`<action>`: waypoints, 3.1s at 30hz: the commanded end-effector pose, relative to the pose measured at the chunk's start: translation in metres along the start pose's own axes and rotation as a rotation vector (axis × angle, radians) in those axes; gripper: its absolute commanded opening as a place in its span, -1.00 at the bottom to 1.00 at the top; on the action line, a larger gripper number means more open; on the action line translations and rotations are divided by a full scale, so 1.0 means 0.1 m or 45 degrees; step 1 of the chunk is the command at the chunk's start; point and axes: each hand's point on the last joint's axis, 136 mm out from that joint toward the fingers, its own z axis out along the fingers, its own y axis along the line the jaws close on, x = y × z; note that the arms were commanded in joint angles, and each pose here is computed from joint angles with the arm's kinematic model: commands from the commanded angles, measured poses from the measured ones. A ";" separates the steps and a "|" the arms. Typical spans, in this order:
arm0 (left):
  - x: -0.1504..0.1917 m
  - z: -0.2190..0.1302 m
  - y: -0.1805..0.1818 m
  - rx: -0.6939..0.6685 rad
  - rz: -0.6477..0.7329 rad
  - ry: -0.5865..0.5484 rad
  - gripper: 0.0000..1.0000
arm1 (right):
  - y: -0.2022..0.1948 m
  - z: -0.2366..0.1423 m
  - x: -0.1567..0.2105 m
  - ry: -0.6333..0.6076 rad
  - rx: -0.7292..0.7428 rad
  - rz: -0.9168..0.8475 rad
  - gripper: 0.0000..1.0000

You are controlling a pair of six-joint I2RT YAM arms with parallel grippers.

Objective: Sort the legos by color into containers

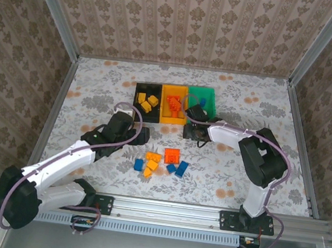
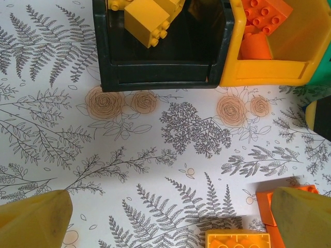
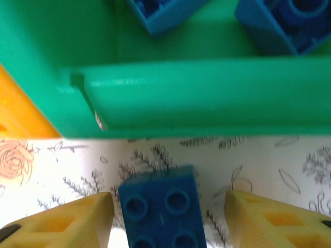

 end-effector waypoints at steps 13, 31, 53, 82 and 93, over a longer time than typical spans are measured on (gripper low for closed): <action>0.01 0.03 -0.02 0.021 -0.023 0.004 1.00 | 0.00 -0.29 0.00 -0.057 -0.038 -0.011 -0.48; 0.03 -0.06 0.01 0.028 -0.025 0.014 0.98 | -0.07 -0.60 -1.15 -0.207 0.000 0.165 -0.44; 0.07 -0.14 0.07 0.010 -0.029 0.044 1.00 | 0.15 -0.84 -0.77 -0.113 -0.162 0.123 0.41; 0.24 -0.16 0.27 0.002 -0.120 0.046 1.00 | 0.82 -0.30 0.78 0.193 -0.021 -0.107 0.72; 0.26 -0.13 0.28 0.006 -0.126 0.049 1.00 | 0.83 -0.27 0.82 0.216 -0.013 -0.143 0.35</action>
